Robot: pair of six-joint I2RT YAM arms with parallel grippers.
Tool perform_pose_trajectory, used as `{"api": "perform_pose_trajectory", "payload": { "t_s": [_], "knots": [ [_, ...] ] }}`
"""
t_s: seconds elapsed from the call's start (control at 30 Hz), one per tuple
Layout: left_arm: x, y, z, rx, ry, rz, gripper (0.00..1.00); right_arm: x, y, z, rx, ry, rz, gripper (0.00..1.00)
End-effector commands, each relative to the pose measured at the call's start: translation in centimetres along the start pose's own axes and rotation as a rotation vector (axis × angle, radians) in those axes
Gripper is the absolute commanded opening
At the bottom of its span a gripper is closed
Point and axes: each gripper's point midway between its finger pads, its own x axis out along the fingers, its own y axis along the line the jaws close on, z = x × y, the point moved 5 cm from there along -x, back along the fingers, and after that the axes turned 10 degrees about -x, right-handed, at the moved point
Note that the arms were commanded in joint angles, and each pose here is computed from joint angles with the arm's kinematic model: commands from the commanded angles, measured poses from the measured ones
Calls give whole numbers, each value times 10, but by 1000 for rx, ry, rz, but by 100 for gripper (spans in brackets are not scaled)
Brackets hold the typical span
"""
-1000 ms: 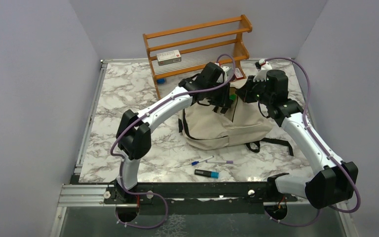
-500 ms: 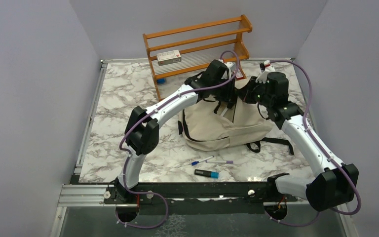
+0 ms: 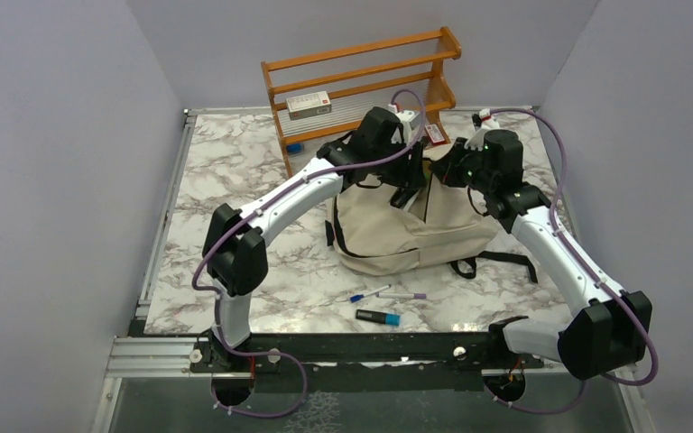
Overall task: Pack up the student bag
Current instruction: Place the stationery in the student bag.
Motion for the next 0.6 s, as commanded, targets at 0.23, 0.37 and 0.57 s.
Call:
{"api": "perform_pose_trajectory", "payload": {
  "t_s": [0.23,0.37,0.57],
  "knots": [
    [-48,3,9,84,-72,-11,58,-3,10,44,-31,-166,30,1],
    [-53,18,-2,82,-78,63,58,0,12,40,-40,-146,59,1],
    [-46,39,-15,66,-77,134,58,5,16,29,-36,-104,111,1]
  ]
}}
